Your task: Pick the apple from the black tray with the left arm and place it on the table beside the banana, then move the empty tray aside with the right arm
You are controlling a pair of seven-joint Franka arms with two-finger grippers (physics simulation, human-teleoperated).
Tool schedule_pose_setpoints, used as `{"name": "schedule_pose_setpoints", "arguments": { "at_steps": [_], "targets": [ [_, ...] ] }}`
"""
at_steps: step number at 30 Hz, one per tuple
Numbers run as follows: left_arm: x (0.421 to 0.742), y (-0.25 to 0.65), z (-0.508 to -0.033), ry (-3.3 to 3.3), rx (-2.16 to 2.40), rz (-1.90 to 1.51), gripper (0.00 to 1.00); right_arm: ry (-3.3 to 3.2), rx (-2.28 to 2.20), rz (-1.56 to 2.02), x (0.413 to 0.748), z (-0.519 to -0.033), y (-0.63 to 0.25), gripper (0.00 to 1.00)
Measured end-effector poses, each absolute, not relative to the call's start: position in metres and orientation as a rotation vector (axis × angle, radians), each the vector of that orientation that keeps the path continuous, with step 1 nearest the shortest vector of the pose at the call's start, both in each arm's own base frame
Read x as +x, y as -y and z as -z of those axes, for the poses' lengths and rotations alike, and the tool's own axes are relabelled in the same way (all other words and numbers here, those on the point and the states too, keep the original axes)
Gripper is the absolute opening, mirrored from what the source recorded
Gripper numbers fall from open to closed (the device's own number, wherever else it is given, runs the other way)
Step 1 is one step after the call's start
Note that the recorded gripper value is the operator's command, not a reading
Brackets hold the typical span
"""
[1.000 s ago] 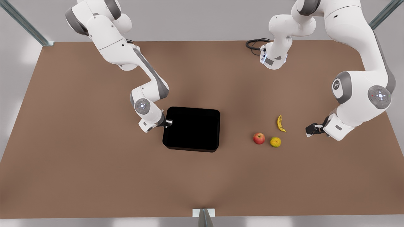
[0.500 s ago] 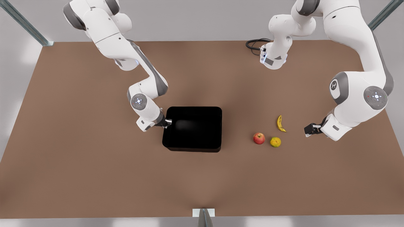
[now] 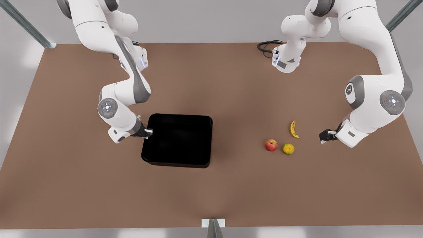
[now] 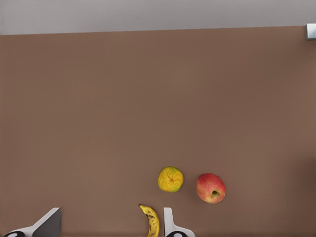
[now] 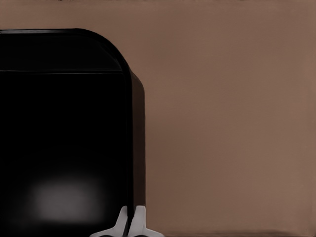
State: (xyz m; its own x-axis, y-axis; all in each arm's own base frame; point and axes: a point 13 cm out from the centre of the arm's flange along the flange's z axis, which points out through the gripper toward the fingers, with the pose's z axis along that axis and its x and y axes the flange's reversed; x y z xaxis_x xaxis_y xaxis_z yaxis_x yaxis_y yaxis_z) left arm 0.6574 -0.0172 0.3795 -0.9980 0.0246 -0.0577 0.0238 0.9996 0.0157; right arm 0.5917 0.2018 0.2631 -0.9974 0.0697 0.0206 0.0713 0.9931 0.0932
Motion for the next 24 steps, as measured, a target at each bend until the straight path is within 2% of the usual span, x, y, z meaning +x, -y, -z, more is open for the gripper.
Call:
{"name": "schedule_pose_setpoints", "arguments": {
  "at_steps": [14, 19, 24],
  "targets": [
    [0.655, 0.018, -0.387, -3.078, 0.031, -0.008, 1.00, 3.042, -0.056, 0.031, 0.610, -0.305, -0.007, 0.00],
    [0.657, 0.015, -0.390, -3.074, 0.023, -0.003, 1.00, 3.031, 0.019, 0.010, 0.606, -0.310, 0.062, 0.00],
    [0.639, 0.037, -0.380, -3.117, 0.071, 0.020, 1.00, 2.990, 0.041, -0.029, 0.589, -0.301, 0.150, 0.00]
  ]
}}
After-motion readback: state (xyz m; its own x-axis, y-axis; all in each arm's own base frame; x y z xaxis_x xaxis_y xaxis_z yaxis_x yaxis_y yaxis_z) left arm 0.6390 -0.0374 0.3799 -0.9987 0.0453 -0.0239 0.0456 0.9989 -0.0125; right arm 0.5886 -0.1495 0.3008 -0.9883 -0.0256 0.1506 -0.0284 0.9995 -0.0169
